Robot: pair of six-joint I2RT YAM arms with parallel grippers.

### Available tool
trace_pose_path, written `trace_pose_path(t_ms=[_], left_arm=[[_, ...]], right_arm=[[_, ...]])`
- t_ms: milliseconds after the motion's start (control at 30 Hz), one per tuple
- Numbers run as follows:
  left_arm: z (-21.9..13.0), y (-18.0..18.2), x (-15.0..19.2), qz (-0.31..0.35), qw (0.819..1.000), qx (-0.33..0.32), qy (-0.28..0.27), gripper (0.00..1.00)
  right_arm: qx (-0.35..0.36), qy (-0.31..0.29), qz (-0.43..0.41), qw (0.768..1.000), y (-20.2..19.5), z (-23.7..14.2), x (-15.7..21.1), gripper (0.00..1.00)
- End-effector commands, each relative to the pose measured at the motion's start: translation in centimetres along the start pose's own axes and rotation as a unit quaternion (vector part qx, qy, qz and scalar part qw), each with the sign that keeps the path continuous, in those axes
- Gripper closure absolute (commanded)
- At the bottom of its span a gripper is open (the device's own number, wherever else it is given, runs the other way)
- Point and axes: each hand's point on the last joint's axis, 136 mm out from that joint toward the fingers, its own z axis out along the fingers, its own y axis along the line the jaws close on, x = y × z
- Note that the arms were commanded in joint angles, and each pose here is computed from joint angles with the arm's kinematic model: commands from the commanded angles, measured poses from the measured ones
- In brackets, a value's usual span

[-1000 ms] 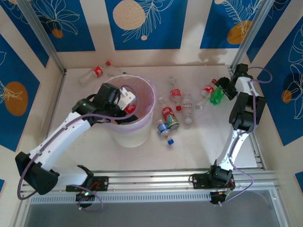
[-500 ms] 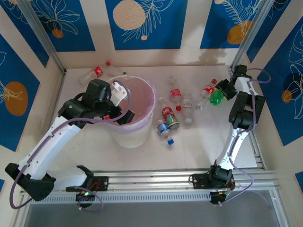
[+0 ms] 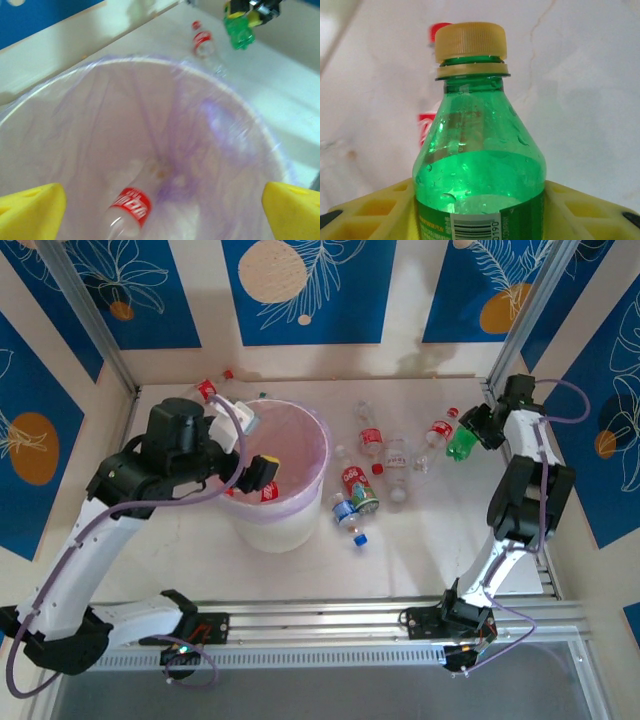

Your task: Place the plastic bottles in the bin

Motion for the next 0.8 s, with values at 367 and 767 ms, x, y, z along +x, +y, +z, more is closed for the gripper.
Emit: trace_pose_path(t_ms=[367, 767], left_arm=[[5.1, -8.0, -7.3, -0.118, 0.959, 0.253, -0.049, 0.0], [8.4, -10.2, -8.9, -0.167, 0.931, 0.315, -0.075, 0.0]], right_arm=[[-0.306, 0.01, -0.162, 0.938, 18.7, -17.7, 12.1, 0.46], [-0.513, 0.048, -0.2, 0.833, 25.9, -27.8, 19.9, 0.47]])
